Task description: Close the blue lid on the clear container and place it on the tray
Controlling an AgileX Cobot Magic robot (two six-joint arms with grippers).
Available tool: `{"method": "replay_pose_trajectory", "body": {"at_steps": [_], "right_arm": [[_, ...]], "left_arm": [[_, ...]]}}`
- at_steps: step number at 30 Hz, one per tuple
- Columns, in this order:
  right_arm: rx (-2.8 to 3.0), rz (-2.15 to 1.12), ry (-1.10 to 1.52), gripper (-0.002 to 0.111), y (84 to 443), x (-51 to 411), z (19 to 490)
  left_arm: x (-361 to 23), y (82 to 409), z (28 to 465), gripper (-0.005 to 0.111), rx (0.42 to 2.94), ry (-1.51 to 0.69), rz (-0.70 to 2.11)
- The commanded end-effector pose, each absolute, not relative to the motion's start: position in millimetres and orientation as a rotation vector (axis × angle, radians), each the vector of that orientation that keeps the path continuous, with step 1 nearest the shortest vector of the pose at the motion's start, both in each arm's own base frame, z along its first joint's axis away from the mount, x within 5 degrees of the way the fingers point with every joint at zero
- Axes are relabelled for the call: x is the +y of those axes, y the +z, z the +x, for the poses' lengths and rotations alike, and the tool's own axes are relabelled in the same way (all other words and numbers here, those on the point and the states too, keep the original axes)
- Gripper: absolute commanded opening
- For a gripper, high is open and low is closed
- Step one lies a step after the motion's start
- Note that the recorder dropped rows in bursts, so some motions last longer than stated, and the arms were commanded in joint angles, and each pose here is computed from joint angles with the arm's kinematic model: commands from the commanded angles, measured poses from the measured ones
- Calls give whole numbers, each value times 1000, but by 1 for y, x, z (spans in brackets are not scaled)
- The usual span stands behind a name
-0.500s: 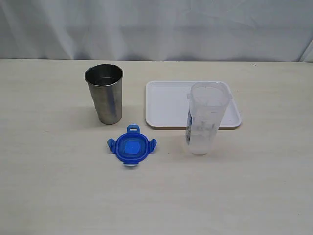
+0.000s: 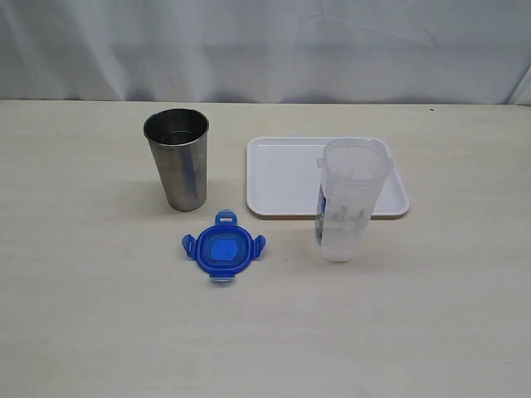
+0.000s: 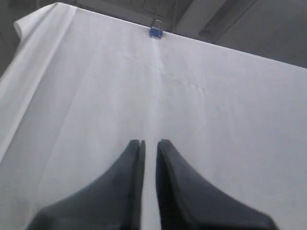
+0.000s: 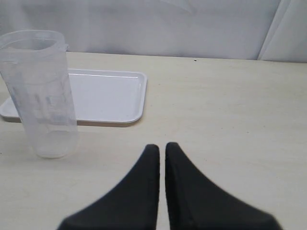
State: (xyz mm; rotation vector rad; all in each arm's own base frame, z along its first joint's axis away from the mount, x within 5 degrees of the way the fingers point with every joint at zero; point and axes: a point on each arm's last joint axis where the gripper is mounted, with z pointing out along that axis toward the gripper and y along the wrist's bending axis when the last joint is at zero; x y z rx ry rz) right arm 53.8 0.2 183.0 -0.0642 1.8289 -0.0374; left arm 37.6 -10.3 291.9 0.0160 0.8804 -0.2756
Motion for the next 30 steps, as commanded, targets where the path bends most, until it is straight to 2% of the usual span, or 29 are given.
{"method": "replay_pose_trajectory", "body": {"at_steps": [1, 4, 6, 7, 11, 18, 30], "right_arm": [[1825, -66, -46, 5, 182, 0, 54], [1825, -66, -46, 5, 182, 0, 54], [1825, -66, -46, 5, 182, 0, 54], [1825, -66, -46, 5, 182, 0, 54], [1825, -66, -46, 5, 182, 0, 54], [1825, -66, -46, 5, 182, 0, 54], [1825, -66, -46, 5, 182, 0, 54]], "left_arm": [[-20, 307, 60, 43, 936, -248, 132], [-26, 307, 83, 85, 994, -248, 200], [-31, 302, 102, 100, 1066, -253, 254], [-33, 298, 112, 103, 1104, -258, 280], [-37, 284, 147, 105, 1237, -298, 292], [-46, 241, 200, 104, 1392, -383, 353], [-58, 166, 265, 104, 1583, -503, 446]]}}
